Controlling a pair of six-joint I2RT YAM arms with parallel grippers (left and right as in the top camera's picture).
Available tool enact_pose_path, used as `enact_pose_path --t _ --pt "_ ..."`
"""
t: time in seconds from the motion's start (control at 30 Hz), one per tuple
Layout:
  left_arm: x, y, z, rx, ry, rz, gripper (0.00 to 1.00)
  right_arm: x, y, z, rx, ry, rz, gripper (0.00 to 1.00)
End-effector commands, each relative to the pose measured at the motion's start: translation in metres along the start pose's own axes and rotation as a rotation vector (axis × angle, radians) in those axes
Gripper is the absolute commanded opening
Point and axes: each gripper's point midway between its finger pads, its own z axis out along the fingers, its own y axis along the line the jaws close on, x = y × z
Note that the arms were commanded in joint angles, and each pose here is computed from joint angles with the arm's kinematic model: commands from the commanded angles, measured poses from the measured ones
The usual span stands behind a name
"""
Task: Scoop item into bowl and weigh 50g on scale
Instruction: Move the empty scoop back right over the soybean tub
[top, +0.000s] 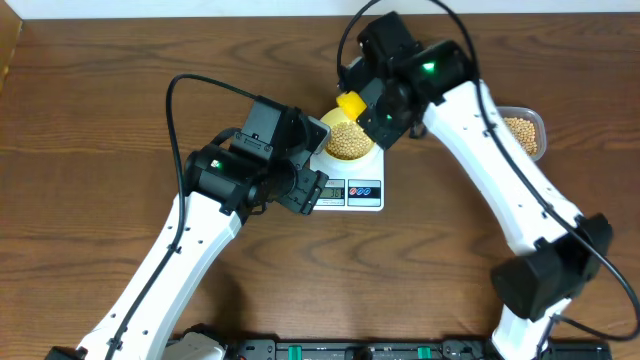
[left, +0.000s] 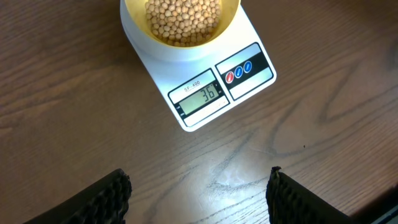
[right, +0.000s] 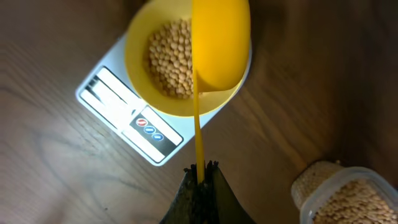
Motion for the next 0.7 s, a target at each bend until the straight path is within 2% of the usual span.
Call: enact_pose_path --t 0.0,0.1,0.27,0.5,0.67 --pt "-0.001 0.000 -0.006 -0.008 -0.018 0.013 0.73 -0.006 -0.012 -0.044 0.034 -0.106 0.067 0.01" --pt "-0.001 0.000 -0.006 -0.008 -0.018 0.013 0.73 0.007 -0.036 -0.055 0.121 -0.094 0.158 0.01" --pt "-0.001 0.000 -0.006 -0.008 -0.018 0.013 0.73 0.055 -0.094 -0.067 0.336 0.032 0.376 0.01" --pt "-0.001 0.000 -0.006 -0.008 -0.018 0.013 0.73 0.114 -0.135 -0.072 0.420 0.154 0.664 0.01" --pt "-0.001 0.000 -0.006 -0.008 -0.018 0.013 0.73 0.141 -0.156 -0.079 0.469 0.193 0.781 0.01"
